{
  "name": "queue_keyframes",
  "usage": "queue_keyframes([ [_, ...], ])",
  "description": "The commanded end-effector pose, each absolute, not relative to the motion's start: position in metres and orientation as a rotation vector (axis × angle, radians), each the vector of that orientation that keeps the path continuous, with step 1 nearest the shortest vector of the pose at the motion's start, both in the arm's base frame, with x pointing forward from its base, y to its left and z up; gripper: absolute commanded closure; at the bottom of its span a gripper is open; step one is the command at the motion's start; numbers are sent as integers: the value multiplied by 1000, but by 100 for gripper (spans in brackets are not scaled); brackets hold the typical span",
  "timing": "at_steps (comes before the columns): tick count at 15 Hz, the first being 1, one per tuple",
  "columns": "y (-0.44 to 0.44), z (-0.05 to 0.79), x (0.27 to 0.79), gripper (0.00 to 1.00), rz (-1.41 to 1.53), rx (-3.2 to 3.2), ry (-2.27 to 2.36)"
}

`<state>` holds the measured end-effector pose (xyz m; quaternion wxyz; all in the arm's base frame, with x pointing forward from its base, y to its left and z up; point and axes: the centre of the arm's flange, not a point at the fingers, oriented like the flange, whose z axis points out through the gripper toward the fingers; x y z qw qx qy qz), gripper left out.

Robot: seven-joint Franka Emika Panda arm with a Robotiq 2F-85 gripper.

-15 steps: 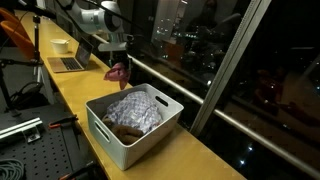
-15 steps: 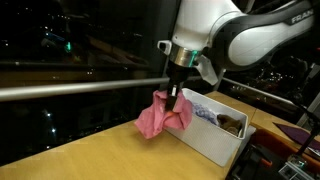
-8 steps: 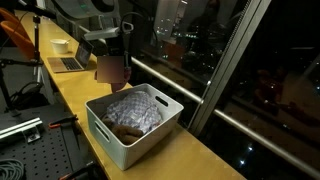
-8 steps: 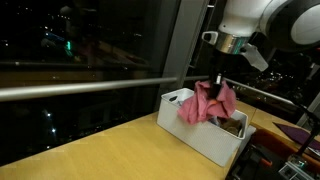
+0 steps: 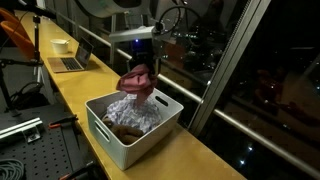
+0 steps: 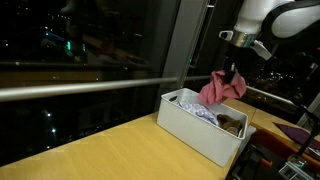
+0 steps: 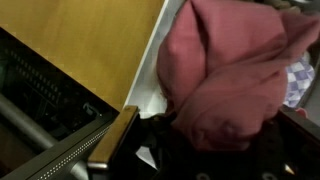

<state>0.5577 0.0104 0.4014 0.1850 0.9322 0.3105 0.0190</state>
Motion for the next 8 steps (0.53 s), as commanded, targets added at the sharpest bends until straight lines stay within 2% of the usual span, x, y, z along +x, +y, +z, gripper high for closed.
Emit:
queue_keyframes([
  [1, 12, 396, 599, 100, 125, 2663, 1000],
  [3, 8, 383, 609, 100, 130, 2704, 1049],
  [4, 5, 376, 609, 75, 118, 2723, 1070],
  [6, 1, 364, 610, 67, 90, 2745, 1095],
  [8, -1, 360, 601, 53, 75, 2760, 1104],
])
